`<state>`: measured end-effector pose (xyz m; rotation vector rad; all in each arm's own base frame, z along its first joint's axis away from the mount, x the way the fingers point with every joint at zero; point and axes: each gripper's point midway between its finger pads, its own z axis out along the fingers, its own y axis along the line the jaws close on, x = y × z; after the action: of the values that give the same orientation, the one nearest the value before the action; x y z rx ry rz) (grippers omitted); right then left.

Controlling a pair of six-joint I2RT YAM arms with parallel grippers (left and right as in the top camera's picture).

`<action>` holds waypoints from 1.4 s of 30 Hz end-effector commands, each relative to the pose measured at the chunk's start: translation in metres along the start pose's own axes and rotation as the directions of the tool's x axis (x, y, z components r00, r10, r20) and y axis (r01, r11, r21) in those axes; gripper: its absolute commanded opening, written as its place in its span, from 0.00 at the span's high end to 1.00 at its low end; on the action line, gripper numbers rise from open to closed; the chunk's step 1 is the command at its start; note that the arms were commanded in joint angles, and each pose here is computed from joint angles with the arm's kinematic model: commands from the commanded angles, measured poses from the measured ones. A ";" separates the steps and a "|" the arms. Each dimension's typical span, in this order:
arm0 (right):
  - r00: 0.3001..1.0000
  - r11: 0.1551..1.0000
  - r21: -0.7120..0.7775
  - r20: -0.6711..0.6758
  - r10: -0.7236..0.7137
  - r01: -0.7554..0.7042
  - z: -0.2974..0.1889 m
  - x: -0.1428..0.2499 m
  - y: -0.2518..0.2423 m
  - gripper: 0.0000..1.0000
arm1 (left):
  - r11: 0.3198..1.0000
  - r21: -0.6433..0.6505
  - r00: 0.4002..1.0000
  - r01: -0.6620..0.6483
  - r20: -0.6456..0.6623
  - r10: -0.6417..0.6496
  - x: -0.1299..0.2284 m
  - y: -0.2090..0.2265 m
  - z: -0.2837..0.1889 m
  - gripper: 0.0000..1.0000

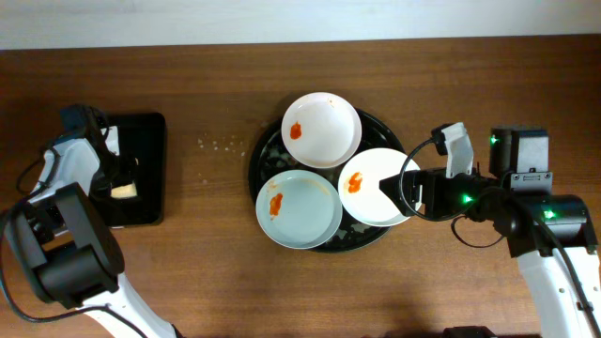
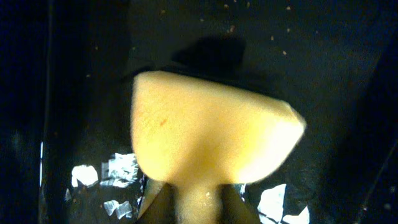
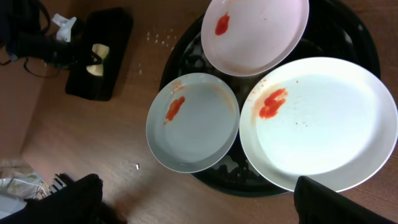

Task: Clean dirty plates on tray and stack at the side
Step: 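Grasp the yellow-green sponge with the left gripper, then lift the sponge and carry it toward the top plate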

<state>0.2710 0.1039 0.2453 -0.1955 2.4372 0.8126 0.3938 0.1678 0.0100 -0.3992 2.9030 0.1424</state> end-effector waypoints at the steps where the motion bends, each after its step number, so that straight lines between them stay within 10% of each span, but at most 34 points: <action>1: 1.000 1.000 0.011 0.023 -0.003 0.003 -0.006 -0.006 0.001 0.01 | 1.000 -0.001 0.999 -0.005 -0.048 0.005 0.009 0.002 0.019 1.00; 16: 1.000 1.000 0.011 0.024 -0.004 0.003 -0.006 -0.007 0.001 0.01 | 1.000 -0.009 0.999 0.023 0.043 -0.023 -0.019 0.006 -0.035 1.00; 32: 1.000 1.000 0.011 0.024 -0.004 0.003 -0.006 -0.007 0.001 0.01 | 0.999 0.046 0.994 0.019 -0.112 -0.014 0.016 -0.009 0.031 1.00; 42: 1.000 1.000 0.011 0.024 -0.004 0.003 -0.006 -0.007 0.001 0.01 | 0.997 0.080 0.999 0.019 0.026 -0.021 -0.032 -0.011 -0.061 1.00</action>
<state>0.2710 0.1040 0.2453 -0.1961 2.4370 0.8129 0.3926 0.1583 0.0240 -0.4163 2.9900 0.0398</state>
